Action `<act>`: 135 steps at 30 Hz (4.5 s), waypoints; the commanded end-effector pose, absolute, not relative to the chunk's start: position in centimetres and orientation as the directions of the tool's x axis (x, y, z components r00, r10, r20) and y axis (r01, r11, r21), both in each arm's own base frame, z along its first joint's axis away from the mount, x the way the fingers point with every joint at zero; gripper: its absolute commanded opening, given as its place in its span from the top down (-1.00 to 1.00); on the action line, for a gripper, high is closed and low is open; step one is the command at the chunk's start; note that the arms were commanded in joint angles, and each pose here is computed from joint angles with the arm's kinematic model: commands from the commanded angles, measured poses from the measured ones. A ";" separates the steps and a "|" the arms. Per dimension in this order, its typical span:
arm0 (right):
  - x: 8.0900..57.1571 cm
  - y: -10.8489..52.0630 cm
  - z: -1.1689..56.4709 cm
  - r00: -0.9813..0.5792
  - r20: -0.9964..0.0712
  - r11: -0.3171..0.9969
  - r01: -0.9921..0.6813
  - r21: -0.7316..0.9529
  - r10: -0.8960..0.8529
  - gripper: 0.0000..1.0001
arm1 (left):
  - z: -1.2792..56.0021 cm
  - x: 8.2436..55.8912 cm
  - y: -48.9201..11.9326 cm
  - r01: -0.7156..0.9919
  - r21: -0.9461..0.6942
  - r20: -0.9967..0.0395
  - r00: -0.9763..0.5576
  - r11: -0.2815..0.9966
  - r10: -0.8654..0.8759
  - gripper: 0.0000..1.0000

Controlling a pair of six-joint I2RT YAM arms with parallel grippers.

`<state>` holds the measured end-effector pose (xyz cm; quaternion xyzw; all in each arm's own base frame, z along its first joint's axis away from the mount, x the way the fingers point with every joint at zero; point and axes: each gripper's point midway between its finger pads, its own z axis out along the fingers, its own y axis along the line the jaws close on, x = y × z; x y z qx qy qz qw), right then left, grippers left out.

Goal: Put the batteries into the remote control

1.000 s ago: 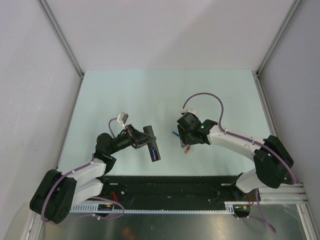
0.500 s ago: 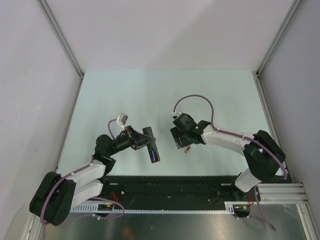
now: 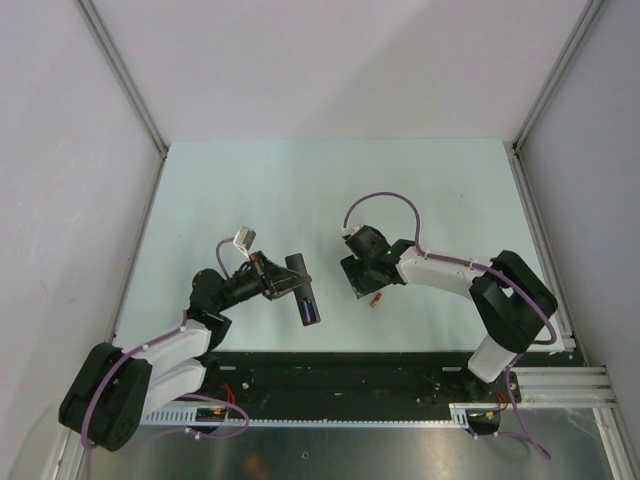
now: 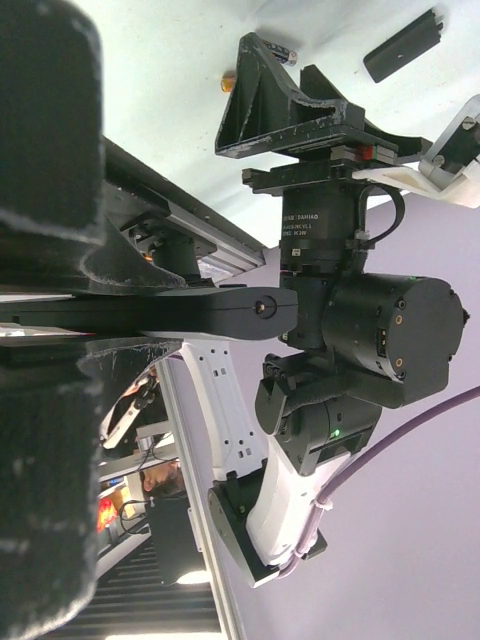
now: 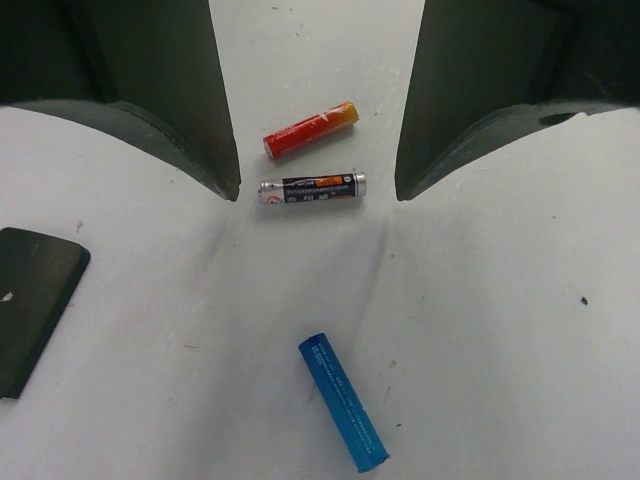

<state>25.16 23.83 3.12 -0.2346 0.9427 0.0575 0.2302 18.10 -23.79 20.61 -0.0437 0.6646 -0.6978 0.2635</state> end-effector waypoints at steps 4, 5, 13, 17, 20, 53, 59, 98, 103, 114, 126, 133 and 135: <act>25.3 24.1 2.2 -0.783 -0.444 0.872 -0.490 0.007 -0.436 -0.33 | 20.9 18.2 -23.5 0.357 -0.934 -0.331 -0.835 0.026 -0.439 1.00; 25.1 24.0 2.0 -0.785 -0.437 0.872 -0.490 0.003 -0.440 -0.32 | 20.9 18.2 -23.6 0.358 -0.933 -0.332 -0.836 0.025 -0.437 0.99; 25.1 23.9 1.7 -0.794 -0.428 0.876 -0.482 0.008 -0.433 -0.23 | 21.0 18.1 -23.6 0.359 -0.933 -0.332 -0.837 0.023 -0.434 0.99; 24.9 23.8 1.5 -0.798 -0.417 0.876 -0.483 0.011 -0.435 -0.17 | 21.0 18.1 -23.5 0.360 -0.933 -0.333 -0.837 0.023 -0.435 0.99; 24.9 23.8 1.4 -0.800 -0.414 0.876 -0.481 0.010 -0.434 -0.11 | 20.9 18.1 -23.5 0.357 -0.934 -0.331 -0.837 0.024 -0.436 1.00; 30.4 20.4 6.9 -0.603 -0.413 0.731 0.558 0.394 0.683 1.00 | 21.9 18.0 -23.5 0.378 -0.926 -0.343 -0.830 0.007 -0.440 1.00; 30.4 18.8 5.2 -0.485 -0.389 0.614 0.702 0.360 0.783 1.00 | 21.9 18.1 -23.6 0.375 -0.927 -0.341 -0.834 0.007 -0.434 1.00; 29.7 19.2 3.7 -0.576 -0.329 0.660 0.693 0.290 0.748 -0.14 | 21.7 17.8 -23.4 0.372 -0.928 -0.337 -0.832 0.007 -0.441 1.00; 29.9 19.4 3.9 -0.580 -0.333 0.666 0.686 0.293 0.744 -0.28 | 21.7 17.7 -23.4 0.375 -0.927 -0.339 -0.832 0.007 -0.440 1.00; 31.1 19.9 10.9 -0.654 -0.506 0.826 0.477 0.300 0.562 -0.30 | 22.2 17.6 -23.4 0.389 -0.921 -0.349 -0.827 -0.001 -0.440 1.00; 29.5 21.6 10.0 -0.764 -0.563 0.929 -0.369 -0.020 -0.315 -0.17 | 21.9 17.5 -23.2 0.395 -0.919 -0.355 -0.820 0.006 -0.449 1.00; 29.1 22.5 8.0 -0.714 -0.515 0.851 -0.522 -0.058 -0.474 0.04 | 21.8 17.3 -23.1 0.398 -0.917 -0.360 -0.819 0.008 -0.447 1.00; 29.1 22.1 7.1 -0.726 -0.487 0.847 -0.529 -0.056 -0.486 0.10 | 21.7 17.4 -23.2 0.393 -0.919 -0.356 -0.821 0.010 -0.447 1.00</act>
